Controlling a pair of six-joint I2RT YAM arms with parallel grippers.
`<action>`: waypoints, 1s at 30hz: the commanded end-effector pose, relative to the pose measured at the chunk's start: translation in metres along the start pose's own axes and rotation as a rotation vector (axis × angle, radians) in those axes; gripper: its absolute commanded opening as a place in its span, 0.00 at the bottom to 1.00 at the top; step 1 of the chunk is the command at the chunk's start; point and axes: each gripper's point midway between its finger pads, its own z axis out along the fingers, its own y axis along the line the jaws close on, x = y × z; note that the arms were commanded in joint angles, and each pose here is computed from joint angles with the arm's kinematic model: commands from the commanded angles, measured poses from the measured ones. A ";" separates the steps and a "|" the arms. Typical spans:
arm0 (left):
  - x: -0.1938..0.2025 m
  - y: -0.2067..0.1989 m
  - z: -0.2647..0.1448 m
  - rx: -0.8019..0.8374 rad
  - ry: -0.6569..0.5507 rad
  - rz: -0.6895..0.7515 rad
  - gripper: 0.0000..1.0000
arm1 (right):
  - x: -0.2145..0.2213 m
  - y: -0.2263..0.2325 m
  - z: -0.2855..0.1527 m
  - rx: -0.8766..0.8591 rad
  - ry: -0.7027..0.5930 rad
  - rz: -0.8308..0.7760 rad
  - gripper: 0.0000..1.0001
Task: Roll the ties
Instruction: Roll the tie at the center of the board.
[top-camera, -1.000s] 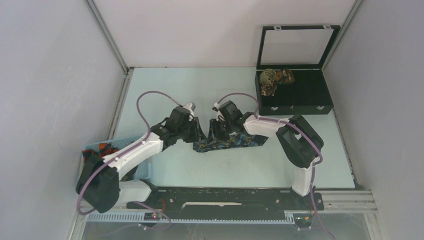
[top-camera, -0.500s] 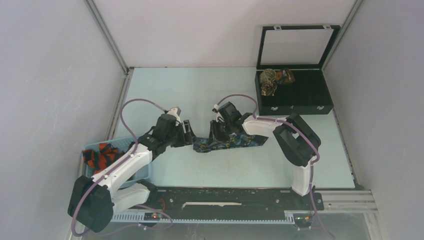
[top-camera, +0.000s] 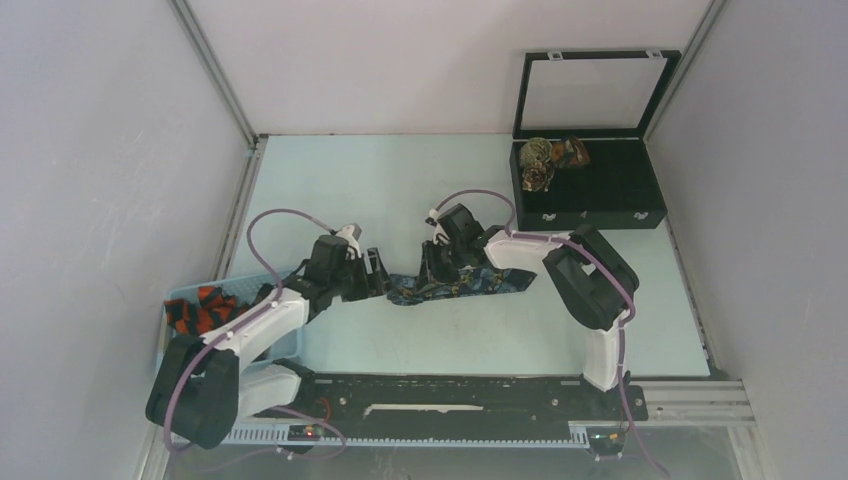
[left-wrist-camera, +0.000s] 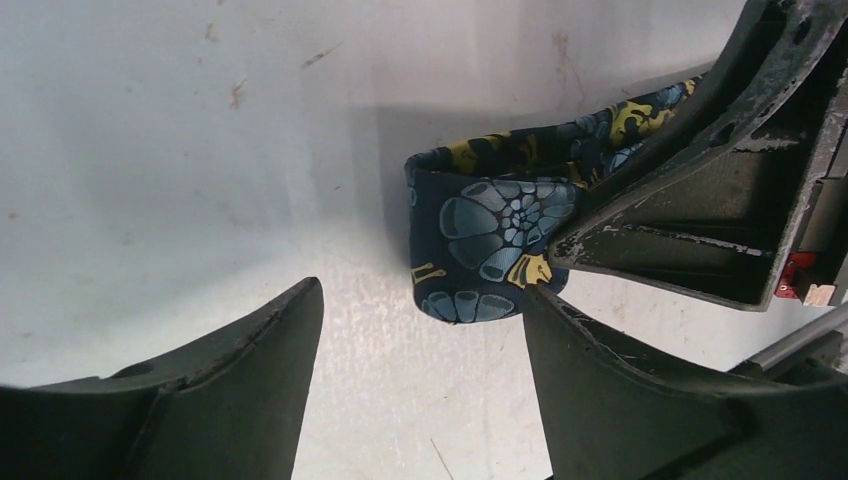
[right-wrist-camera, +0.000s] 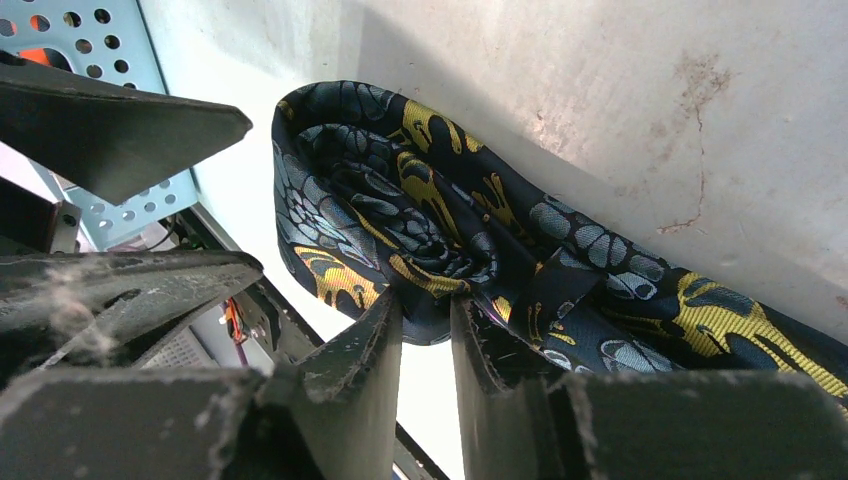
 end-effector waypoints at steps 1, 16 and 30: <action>-0.009 -0.018 0.007 0.112 -0.027 -0.007 0.78 | -0.005 -0.005 0.004 0.005 -0.013 -0.014 0.26; 0.012 -0.032 0.035 0.252 0.087 -0.078 0.59 | -0.008 -0.009 0.001 0.012 -0.017 -0.009 0.26; 0.007 -0.040 0.031 0.273 0.078 -0.117 0.17 | -0.030 0.008 -0.029 -0.054 -0.080 0.000 0.30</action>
